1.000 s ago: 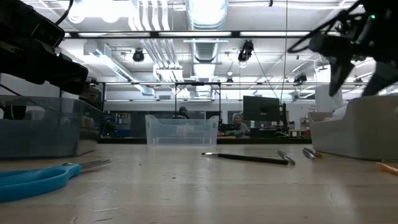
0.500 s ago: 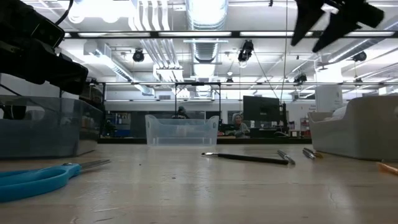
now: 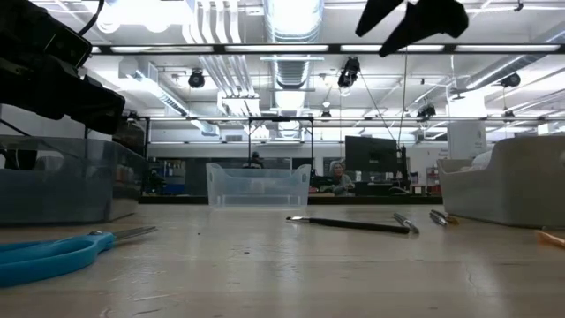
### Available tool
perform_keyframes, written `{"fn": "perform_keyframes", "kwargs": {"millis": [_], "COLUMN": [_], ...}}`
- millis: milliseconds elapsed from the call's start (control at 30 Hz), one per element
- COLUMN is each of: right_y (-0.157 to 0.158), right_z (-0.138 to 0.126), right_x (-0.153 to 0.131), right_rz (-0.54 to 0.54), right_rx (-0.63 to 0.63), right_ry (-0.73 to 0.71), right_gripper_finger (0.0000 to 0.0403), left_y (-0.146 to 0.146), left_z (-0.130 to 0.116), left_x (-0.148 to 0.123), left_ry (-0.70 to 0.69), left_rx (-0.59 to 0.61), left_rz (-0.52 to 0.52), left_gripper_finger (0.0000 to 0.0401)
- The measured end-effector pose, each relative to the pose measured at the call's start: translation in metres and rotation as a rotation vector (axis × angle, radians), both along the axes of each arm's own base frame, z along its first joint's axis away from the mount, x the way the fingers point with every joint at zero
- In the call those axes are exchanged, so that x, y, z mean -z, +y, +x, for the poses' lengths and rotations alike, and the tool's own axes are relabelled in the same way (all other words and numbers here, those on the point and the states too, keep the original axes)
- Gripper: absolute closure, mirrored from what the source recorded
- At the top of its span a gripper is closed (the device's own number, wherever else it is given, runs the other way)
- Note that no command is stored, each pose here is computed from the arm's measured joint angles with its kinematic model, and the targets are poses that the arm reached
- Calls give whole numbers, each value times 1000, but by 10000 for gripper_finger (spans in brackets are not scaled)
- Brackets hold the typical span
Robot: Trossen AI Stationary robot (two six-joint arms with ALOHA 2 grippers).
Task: Pick & Place Paint Supplies
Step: Put the silver paint brush into the transparent bin
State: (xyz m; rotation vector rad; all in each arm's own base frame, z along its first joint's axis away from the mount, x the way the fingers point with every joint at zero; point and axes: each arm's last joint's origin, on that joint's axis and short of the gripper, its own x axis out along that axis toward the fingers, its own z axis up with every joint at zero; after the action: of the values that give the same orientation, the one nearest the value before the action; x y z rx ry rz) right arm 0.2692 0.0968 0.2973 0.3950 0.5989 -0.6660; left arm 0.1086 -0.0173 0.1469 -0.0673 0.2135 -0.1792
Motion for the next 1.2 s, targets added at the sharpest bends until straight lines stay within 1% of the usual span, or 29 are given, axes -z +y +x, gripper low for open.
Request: {"fn": "perform_keyframes", "kwargs": {"millis": [133,200,367,533,667,733,867,1067,1200], "right_y": [4,6,11,19,25,29,34,37,37], "right_z": [4,8,22,40,55,62,72,83,92], "right_x": [4,9,31,67,87,96,109,126,136], "right_rz": [0,-22,-41,-60,-3,15,44,170,200], "right_rx": [-134,-163,-177,-155,-72,-55,-74,-78,-76], "right_ry": [27,30,44,136,137,145,213,342,387], "right_gripper_finger": [132,132,132,132,132,132,132,132,132], "left_y": [0,0,0,0,0,0,0,0,0], "left_z": [0,0,0,0,0,0,1,1,1], "left_x": [0,0,0,0,1,1,1,1,1], "left_ry": [0,0,0,1,8,7,10,12,12], "left_rx": [0,0,0,0,0,0,0,0,0], "left_rz": [0,0,0,0,1,1,1,2,2], "left_gripper_finger": [350,350,350,350,350,350,350,350,350]}}
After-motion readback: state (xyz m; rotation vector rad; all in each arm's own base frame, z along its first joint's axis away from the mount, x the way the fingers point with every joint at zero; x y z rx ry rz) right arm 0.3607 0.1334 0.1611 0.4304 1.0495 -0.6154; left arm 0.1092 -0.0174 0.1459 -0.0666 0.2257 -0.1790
